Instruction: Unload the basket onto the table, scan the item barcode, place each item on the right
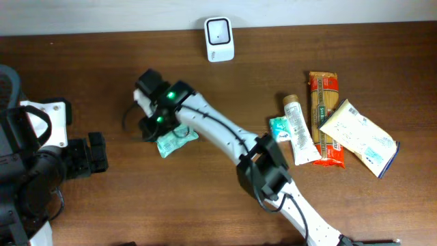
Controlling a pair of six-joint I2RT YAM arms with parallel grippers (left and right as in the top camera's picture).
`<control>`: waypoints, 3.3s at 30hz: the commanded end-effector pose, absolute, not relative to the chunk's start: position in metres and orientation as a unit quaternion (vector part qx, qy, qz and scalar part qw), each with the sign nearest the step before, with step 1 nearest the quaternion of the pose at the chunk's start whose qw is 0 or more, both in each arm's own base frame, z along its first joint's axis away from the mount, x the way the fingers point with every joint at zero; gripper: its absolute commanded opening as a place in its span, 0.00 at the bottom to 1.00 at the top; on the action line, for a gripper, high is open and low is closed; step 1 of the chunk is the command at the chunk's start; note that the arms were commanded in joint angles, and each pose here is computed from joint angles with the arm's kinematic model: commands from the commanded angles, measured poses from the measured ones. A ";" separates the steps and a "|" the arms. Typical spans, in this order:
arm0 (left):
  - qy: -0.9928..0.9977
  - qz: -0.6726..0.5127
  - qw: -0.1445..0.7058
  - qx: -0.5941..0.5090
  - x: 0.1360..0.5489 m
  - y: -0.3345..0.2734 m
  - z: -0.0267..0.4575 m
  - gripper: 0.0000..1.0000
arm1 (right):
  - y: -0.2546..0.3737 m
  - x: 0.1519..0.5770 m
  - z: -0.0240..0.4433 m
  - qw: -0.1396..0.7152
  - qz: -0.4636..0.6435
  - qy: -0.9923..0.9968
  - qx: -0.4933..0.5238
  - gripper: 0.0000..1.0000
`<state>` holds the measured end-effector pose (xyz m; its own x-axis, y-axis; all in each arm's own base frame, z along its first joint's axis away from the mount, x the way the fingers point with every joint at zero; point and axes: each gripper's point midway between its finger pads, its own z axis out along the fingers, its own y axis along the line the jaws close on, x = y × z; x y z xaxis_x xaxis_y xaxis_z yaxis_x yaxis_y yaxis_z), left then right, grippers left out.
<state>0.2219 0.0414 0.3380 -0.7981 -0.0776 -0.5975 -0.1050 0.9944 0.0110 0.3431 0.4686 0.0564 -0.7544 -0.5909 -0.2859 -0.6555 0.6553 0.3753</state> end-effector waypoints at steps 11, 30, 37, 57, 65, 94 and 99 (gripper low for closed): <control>0.947 0.029 0.317 -0.043 0.221 0.043 0.340 0.99 | 0.358 0.312 0.021 -0.101 0.090 0.948 -0.287 0.59; 0.947 0.029 0.317 -0.043 0.221 0.043 0.340 0.99 | 0.401 0.388 0.031 0.112 0.094 0.949 -0.280 0.04; 0.947 0.029 0.317 -0.043 0.221 0.043 0.340 0.99 | 0.386 0.406 0.029 0.133 0.073 0.941 -0.303 0.42; 0.947 0.029 0.317 -0.043 0.221 0.043 0.340 0.99 | 0.355 0.328 0.005 -0.039 0.062 0.940 -0.332 0.05; 0.947 0.029 0.316 -0.043 0.221 0.043 0.340 0.99 | 0.355 0.340 0.113 -0.027 0.205 0.894 -0.398 0.41; 0.947 0.029 0.316 -0.043 0.221 0.043 0.340 0.99 | 0.364 0.359 -0.009 -0.033 0.329 0.876 -0.353 0.54; 0.947 0.029 0.316 -0.043 0.221 0.043 0.340 0.99 | 0.363 0.355 -0.023 -0.050 0.327 0.880 -0.341 0.28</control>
